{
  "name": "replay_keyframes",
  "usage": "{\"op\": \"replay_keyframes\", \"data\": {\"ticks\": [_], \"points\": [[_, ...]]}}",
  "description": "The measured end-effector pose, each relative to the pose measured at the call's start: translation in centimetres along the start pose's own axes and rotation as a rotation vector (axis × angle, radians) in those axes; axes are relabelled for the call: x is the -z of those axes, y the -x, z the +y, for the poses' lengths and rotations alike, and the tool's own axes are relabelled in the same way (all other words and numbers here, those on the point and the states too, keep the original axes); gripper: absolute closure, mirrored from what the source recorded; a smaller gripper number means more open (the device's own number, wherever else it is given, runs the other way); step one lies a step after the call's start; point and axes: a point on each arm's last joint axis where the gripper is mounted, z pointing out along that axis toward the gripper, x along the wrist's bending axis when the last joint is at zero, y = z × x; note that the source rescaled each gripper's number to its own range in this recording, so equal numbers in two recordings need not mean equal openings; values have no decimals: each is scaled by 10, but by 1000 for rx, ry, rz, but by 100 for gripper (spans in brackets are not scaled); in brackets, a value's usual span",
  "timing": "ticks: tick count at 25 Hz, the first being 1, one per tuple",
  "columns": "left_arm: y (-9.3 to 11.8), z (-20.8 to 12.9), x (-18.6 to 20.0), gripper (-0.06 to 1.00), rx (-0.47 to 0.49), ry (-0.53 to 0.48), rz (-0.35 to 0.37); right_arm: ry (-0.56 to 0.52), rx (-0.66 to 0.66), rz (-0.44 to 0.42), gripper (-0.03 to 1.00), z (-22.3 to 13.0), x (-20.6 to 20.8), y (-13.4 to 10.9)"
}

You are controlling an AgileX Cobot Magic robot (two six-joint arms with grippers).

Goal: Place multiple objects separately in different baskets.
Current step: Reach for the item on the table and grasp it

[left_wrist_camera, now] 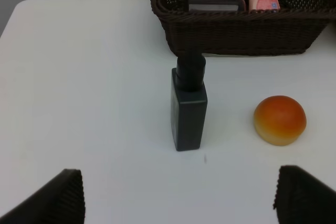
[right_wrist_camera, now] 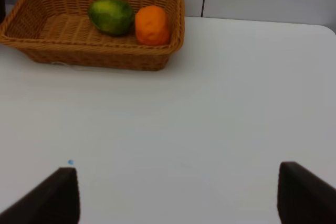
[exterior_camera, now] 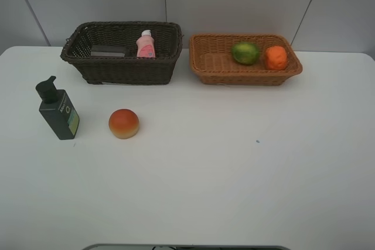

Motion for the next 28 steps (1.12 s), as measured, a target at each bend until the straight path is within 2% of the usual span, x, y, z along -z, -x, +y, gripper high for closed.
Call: {"op": "replay_keyframes", "data": {"ticks": [28], "points": [[0, 0, 0, 6, 0, 0, 0, 0, 3, 0, 20, 0, 0, 0]]}}
